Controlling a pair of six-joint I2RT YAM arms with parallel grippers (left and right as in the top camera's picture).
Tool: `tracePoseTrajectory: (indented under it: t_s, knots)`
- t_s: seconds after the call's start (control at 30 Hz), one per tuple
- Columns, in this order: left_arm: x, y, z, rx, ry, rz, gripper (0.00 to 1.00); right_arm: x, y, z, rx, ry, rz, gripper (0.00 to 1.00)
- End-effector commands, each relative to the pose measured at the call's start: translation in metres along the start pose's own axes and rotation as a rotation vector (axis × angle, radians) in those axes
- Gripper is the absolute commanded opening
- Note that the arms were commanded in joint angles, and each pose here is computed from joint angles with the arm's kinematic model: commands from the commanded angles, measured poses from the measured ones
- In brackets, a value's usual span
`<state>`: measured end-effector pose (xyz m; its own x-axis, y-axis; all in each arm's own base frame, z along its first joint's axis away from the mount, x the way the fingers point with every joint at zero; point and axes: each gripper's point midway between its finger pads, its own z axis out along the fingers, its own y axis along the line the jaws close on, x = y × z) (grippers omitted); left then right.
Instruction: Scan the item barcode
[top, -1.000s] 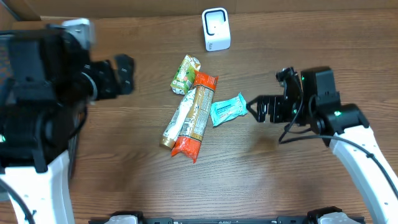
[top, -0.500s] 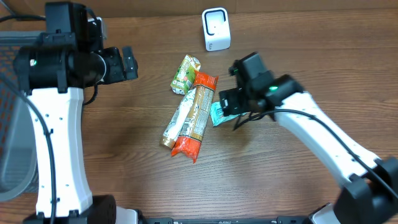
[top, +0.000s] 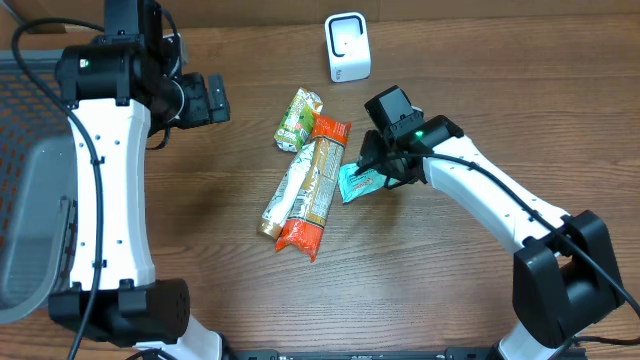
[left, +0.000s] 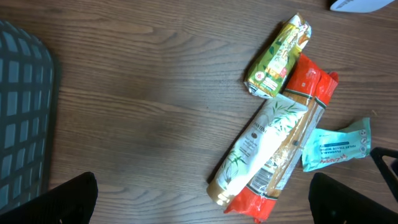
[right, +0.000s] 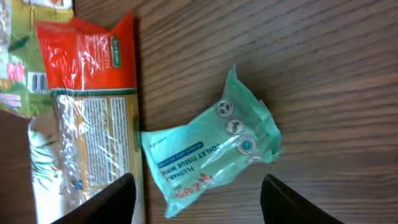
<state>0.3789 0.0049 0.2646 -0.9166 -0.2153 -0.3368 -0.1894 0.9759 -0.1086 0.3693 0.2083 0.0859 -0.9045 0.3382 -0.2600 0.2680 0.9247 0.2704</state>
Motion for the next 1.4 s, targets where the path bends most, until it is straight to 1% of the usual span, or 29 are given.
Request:
tracePoseTrajectory:
  t_s: [0.0,0.1,0.23,0.33,0.43,0.63,0.73,0.8,0.87,0.93,1.03,1.1,1.23,1.37]
  knots:
    - [0.000,0.002,0.010,-0.007,0.026,-0.016,1.00,0.007,-0.006,0.010,0.011,0.011,0.101,0.65]
    - [0.000,0.002,0.014,-0.009,0.038,-0.016,1.00,0.010,-0.009,0.018,0.014,0.013,0.101,0.64]
    - [0.000,0.003,0.017,-0.010,0.044,-0.016,1.00,0.020,-0.020,0.033,0.036,0.032,0.152,0.61]
    - [0.000,0.003,0.017,-0.010,0.044,-0.017,1.00,0.026,-0.022,0.040,0.028,0.046,0.152,0.58]
    - [0.000,0.003,0.017,-0.010,0.045,-0.016,1.00,0.029,-0.024,0.045,0.023,0.043,0.161,0.57]
    - [0.000,0.002,0.017,-0.010,0.045,-0.016,1.00,0.038,-0.032,0.060,0.004,0.036,0.251,0.56]
    - [0.000,0.003,0.017,-0.011,0.045,-0.016,1.00,0.042,-0.033,0.068,-0.027,0.029,0.256,0.55]
    - [0.000,0.003,0.017,-0.010,0.045,-0.016,1.00,0.044,-0.035,0.074,-0.045,0.017,0.256,0.50]
    - [0.000,0.003,0.017,-0.010,0.044,-0.016,1.00,0.045,-0.037,0.076,-0.049,0.014,0.256,0.41]
    - [0.000,0.003,0.017,-0.010,0.045,-0.016,1.00,0.046,-0.038,0.077,-0.047,0.014,0.255,0.25]
    - [0.000,0.003,0.017,-0.010,0.045,-0.016,1.00,0.049,-0.040,0.077,-0.041,0.023,0.251,0.05]
    - [0.000,0.003,0.017,-0.010,0.044,-0.016,0.99,0.052,-0.035,0.076,-0.062,0.047,0.224,0.04]
    - [0.000,0.003,0.017,-0.010,0.045,-0.016,1.00,0.045,-0.018,0.062,-0.153,0.083,0.080,0.04]
    - [0.000,0.003,0.017,-0.011,0.045,-0.016,1.00,0.024,-0.021,0.021,-0.141,0.078,0.014,0.04]
